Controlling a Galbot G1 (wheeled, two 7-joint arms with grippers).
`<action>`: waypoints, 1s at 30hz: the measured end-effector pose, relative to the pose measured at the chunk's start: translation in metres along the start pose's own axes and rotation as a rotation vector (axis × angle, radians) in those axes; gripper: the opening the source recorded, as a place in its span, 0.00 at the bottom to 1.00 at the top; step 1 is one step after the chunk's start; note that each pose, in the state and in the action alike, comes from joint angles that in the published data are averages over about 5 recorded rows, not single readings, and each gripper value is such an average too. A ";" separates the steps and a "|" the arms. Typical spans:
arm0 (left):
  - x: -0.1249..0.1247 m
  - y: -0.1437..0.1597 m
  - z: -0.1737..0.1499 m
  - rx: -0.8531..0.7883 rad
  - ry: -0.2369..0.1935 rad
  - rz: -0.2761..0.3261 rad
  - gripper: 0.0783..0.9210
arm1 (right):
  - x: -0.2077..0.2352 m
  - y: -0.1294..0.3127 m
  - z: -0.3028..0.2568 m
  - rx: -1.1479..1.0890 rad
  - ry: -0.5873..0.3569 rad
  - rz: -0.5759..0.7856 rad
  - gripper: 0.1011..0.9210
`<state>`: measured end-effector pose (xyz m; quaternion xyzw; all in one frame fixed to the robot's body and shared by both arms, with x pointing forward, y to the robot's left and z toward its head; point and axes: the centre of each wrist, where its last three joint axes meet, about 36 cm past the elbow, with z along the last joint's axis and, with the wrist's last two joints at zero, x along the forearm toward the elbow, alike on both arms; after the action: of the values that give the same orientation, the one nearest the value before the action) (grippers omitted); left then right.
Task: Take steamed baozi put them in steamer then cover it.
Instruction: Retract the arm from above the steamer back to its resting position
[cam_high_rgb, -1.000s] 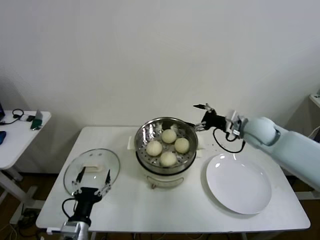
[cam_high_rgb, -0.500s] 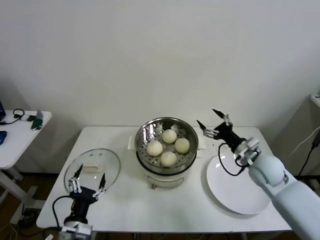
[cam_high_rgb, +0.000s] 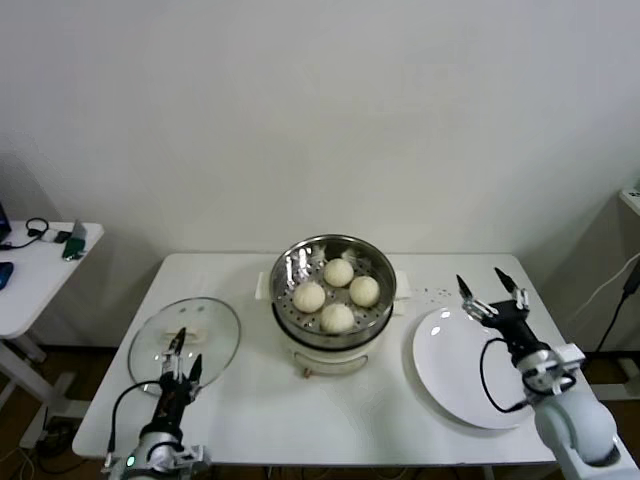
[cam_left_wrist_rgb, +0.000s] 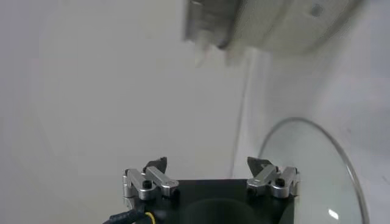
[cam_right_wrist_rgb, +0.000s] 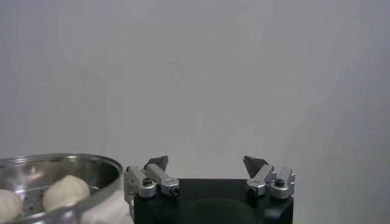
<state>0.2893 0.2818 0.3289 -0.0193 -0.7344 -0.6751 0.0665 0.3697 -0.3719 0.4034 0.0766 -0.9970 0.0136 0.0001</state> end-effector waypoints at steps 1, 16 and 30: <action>-0.004 -0.005 0.002 -0.029 0.003 0.003 0.88 | 0.006 -0.001 0.002 -0.003 0.004 0.011 0.88; -0.080 -0.044 0.043 -0.265 0.071 0.021 0.88 | 0.059 -0.014 0.025 0.007 0.060 0.109 0.88; -0.126 -0.045 0.061 -0.282 0.101 0.019 0.88 | 0.080 -0.020 0.036 0.035 0.087 0.129 0.88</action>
<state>0.4049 0.3465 0.2636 -0.0013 -0.6279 -0.7709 0.1065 0.2943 -0.4046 0.3685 0.0116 -0.9985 0.0342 0.0410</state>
